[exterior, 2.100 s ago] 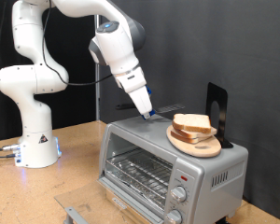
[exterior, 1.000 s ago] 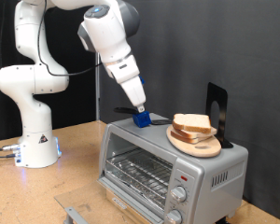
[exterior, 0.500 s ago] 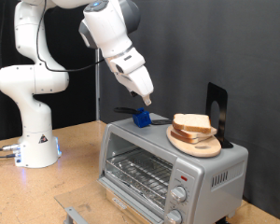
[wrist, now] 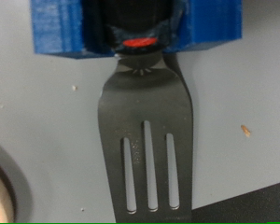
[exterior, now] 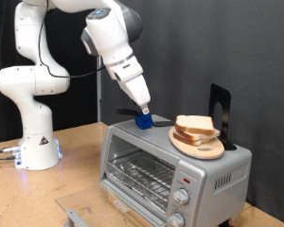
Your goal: Make a piece of toast with the oven
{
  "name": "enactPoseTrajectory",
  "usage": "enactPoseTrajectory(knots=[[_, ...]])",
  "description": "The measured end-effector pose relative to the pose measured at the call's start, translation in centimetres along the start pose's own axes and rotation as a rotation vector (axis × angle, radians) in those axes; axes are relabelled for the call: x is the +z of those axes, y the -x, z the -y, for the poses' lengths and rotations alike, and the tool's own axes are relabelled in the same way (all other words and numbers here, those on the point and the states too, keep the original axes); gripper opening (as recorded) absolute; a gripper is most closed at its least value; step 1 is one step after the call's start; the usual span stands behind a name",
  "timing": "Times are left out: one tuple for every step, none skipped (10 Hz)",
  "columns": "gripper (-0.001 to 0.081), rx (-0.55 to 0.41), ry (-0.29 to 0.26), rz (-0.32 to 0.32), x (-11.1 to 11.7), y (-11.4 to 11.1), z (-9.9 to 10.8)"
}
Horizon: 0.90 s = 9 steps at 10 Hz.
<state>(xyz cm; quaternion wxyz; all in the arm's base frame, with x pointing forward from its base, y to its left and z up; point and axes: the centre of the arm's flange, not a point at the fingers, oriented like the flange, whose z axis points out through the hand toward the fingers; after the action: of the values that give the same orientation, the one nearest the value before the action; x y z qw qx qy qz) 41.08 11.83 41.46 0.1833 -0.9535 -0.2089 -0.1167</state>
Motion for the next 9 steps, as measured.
enactPoseTrajectory(knots=[[0.0805, 0.001, 0.003, -0.001, 0.5, 0.2, 0.2], [0.0805, 0.0, 0.008, -0.004, 0.9, 0.4, 0.4], [0.0805, -0.003, 0.016, -0.004, 1.3, 0.6, 0.6], [0.0805, -0.005, 0.025, -0.005, 1.7, 0.8, 0.7], [0.0805, -0.007, 0.032, -0.005, 2.1, 1.0, 0.8], [0.0805, -0.004, 0.037, -0.005, 2.4, 1.2, 0.9], [0.0805, 0.002, 0.043, -0.005, 2.7, 1.4, 0.9], [0.0805, 0.007, 0.047, -0.006, 2.9, 1.4, 1.1], [0.0805, 0.011, 0.047, -0.007, 3.1, 1.4, 1.1]])
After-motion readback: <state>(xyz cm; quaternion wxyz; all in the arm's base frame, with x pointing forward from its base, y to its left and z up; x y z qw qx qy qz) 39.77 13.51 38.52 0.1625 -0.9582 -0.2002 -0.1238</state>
